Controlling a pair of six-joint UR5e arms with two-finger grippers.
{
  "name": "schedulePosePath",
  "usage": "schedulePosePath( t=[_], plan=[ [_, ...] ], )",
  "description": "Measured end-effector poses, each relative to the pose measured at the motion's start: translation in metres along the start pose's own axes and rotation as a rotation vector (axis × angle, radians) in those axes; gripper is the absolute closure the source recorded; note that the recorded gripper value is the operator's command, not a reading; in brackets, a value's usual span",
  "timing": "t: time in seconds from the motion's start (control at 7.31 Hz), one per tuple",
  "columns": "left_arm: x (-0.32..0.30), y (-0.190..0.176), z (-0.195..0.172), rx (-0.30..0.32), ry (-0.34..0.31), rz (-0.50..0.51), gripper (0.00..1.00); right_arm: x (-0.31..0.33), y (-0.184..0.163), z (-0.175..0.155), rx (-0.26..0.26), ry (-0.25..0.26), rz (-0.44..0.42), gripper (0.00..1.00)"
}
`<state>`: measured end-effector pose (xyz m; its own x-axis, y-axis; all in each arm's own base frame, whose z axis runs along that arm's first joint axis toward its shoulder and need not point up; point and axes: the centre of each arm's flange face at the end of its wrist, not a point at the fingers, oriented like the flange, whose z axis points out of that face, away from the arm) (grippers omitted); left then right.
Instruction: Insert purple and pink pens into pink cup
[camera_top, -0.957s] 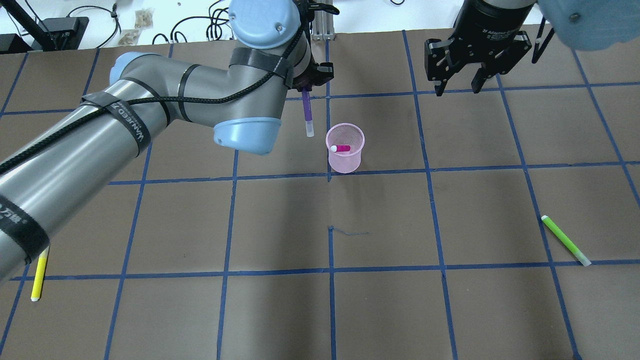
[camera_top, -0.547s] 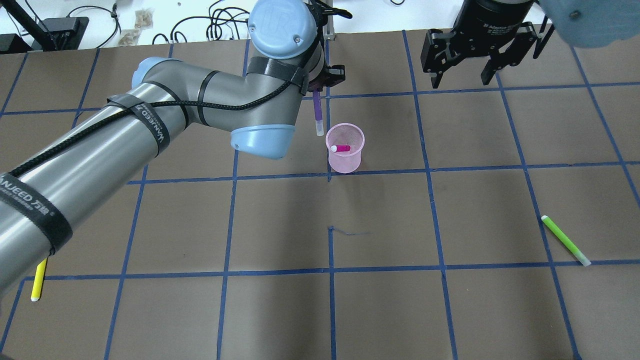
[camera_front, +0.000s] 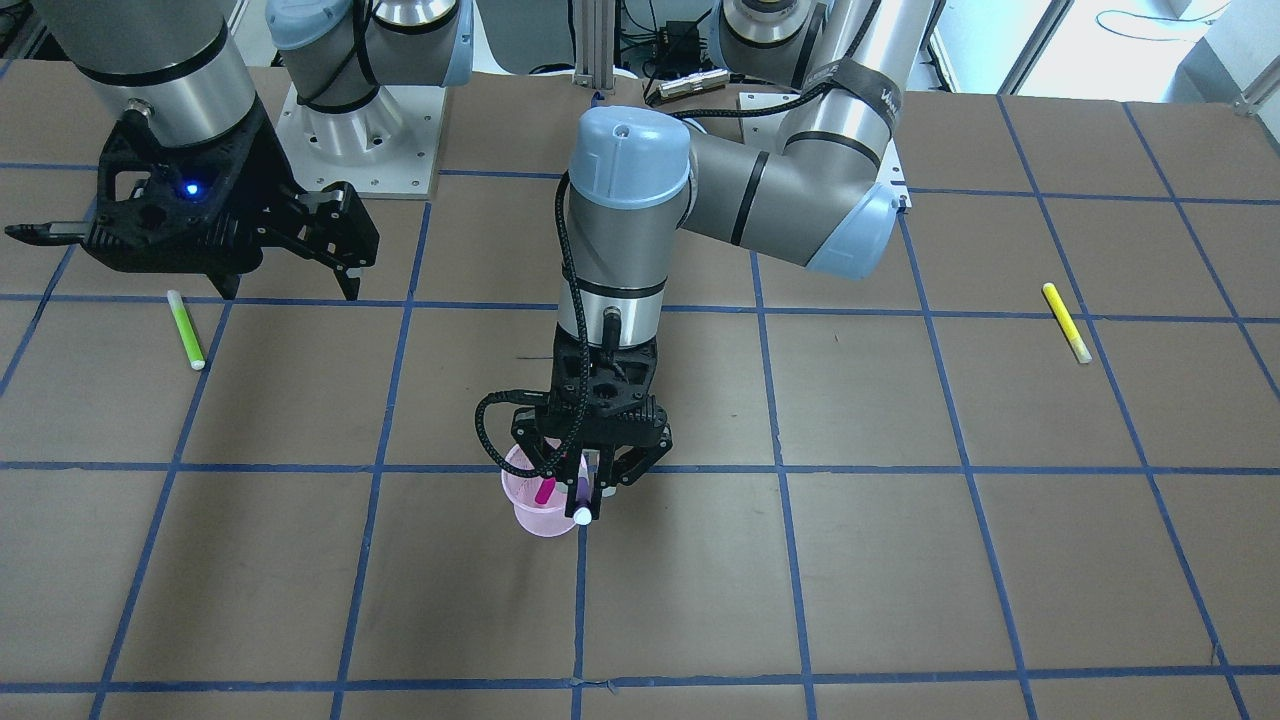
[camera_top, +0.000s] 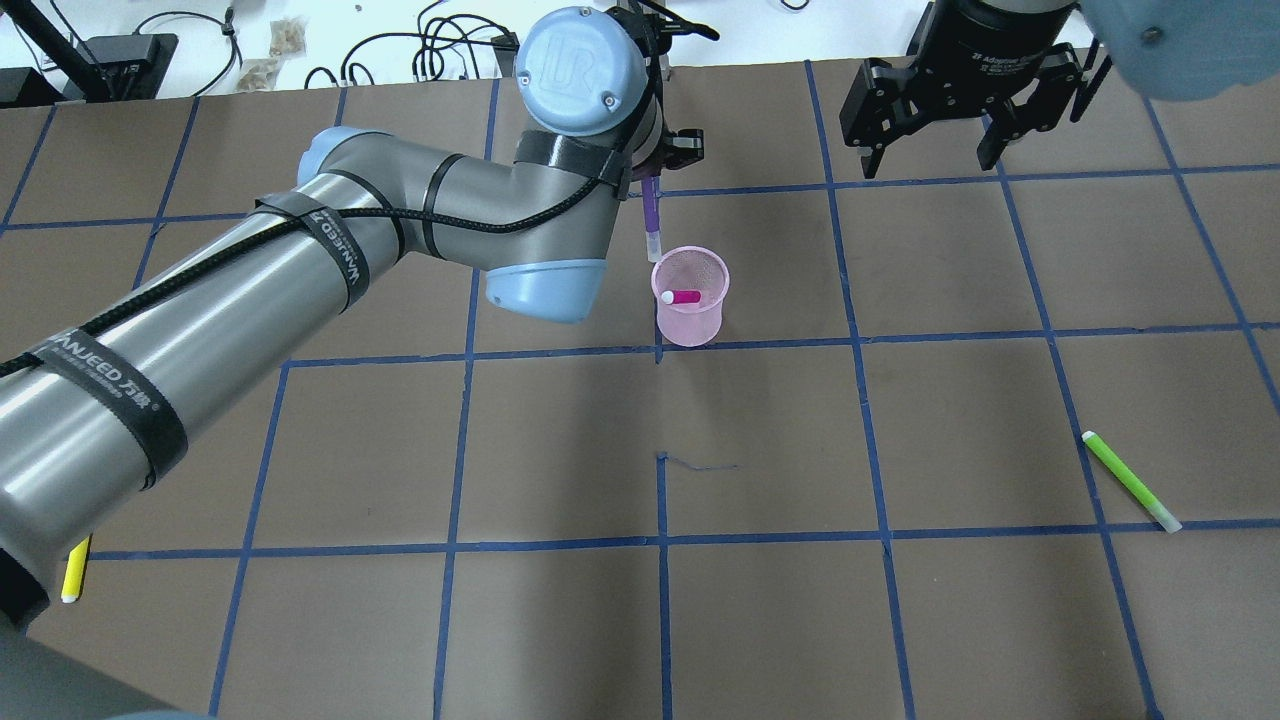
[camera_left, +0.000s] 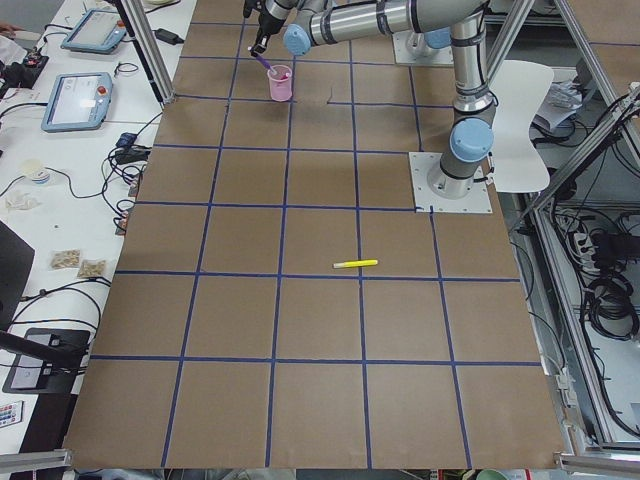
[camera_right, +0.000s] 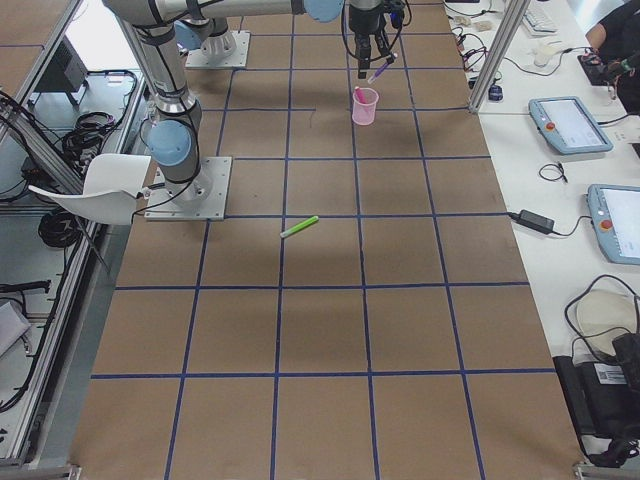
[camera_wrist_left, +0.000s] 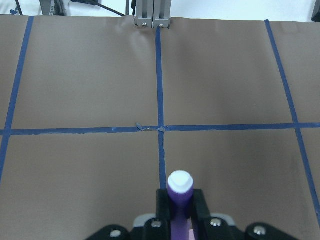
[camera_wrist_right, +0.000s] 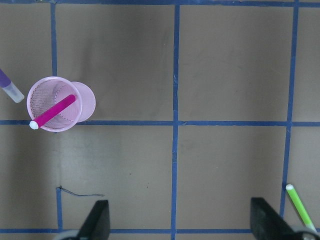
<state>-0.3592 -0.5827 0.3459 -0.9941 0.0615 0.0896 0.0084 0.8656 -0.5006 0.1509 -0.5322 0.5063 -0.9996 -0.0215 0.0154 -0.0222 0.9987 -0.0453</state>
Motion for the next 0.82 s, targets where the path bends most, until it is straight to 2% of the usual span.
schedulePosePath(
  t=[0.82],
  plan=[
    [0.013,0.023,0.023,-0.027,0.003,0.052,1.0,-0.001,0.001,0.0,-0.001,-0.003,-0.002,0.0]
  ],
)
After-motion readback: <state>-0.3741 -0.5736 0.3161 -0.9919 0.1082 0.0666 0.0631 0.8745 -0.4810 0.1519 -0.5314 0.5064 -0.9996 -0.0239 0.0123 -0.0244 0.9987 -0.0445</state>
